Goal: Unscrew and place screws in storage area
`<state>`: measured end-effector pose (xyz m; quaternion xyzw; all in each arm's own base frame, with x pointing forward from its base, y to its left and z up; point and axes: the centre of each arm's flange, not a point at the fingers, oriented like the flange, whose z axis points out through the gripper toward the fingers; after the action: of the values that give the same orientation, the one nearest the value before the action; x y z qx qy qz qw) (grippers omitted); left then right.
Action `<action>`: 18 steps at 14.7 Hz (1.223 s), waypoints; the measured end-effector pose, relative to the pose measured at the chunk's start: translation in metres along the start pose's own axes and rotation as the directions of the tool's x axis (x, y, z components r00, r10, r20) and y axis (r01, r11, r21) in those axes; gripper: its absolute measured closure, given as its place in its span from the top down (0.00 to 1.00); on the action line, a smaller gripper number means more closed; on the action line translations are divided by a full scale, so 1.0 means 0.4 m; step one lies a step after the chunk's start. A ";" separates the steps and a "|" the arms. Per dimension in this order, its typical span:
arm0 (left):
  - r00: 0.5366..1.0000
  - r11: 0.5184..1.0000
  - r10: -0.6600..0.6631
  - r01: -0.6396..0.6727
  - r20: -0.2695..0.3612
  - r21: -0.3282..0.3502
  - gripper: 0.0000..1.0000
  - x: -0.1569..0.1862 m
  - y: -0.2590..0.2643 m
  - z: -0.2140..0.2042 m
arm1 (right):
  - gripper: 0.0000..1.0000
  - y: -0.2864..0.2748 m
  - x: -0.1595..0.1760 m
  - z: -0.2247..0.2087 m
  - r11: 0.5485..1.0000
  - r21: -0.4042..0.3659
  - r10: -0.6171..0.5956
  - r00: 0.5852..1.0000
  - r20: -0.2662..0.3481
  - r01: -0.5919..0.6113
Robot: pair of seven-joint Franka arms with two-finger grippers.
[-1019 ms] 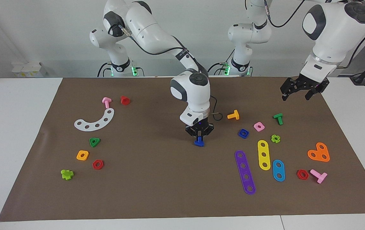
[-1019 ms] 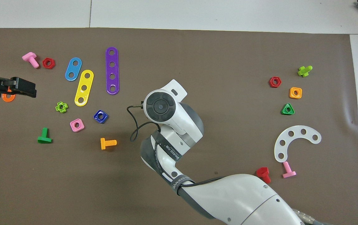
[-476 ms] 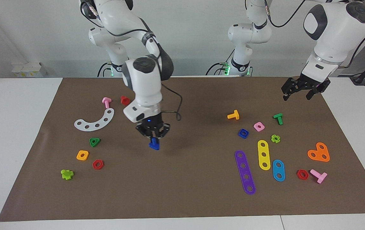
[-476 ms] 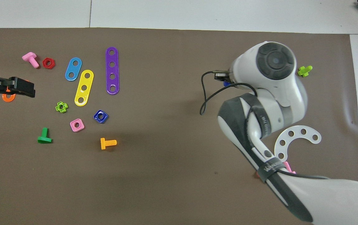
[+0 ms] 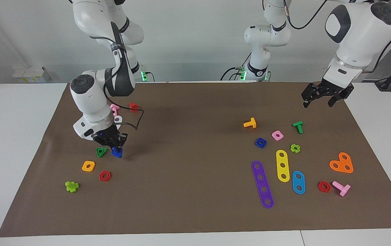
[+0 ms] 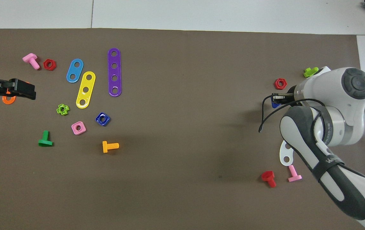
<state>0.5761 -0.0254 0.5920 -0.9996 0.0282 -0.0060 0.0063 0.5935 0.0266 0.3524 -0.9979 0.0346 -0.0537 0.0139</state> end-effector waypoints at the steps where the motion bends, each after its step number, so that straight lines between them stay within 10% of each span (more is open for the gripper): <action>1: 1.000 1.000 0.000 0.000 0.000 0.000 1.00 0.000 0.000 0.000 | 0.19 0.017 -0.023 0.025 1.000 -0.001 -0.009 1.000 0.000 0.009; 7: 1.000 1.000 0.000 0.000 0.000 0.000 1.00 0.000 0.000 0.000 | 0.19 0.059 -0.083 0.084 0.999 0.000 -0.037 0.999 0.004 0.037; 15: 1.000 1.000 0.000 0.000 0.000 0.000 1.00 0.000 0.000 0.000 | 0.98 0.062 -0.019 -0.068 1.000 0.007 -0.029 0.999 -0.029 0.029; 18: 1.000 1.000 0.000 0.000 0.000 0.000 1.00 0.000 0.000 0.000 | 1.00 0.121 0.017 -0.281 1.000 0.006 0.010 1.000 0.000 -0.010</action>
<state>0.5761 -0.0254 0.5920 -0.9996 0.0281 -0.0061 0.0063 0.5849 -0.0250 0.4634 -0.9976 0.0393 -0.0538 0.0173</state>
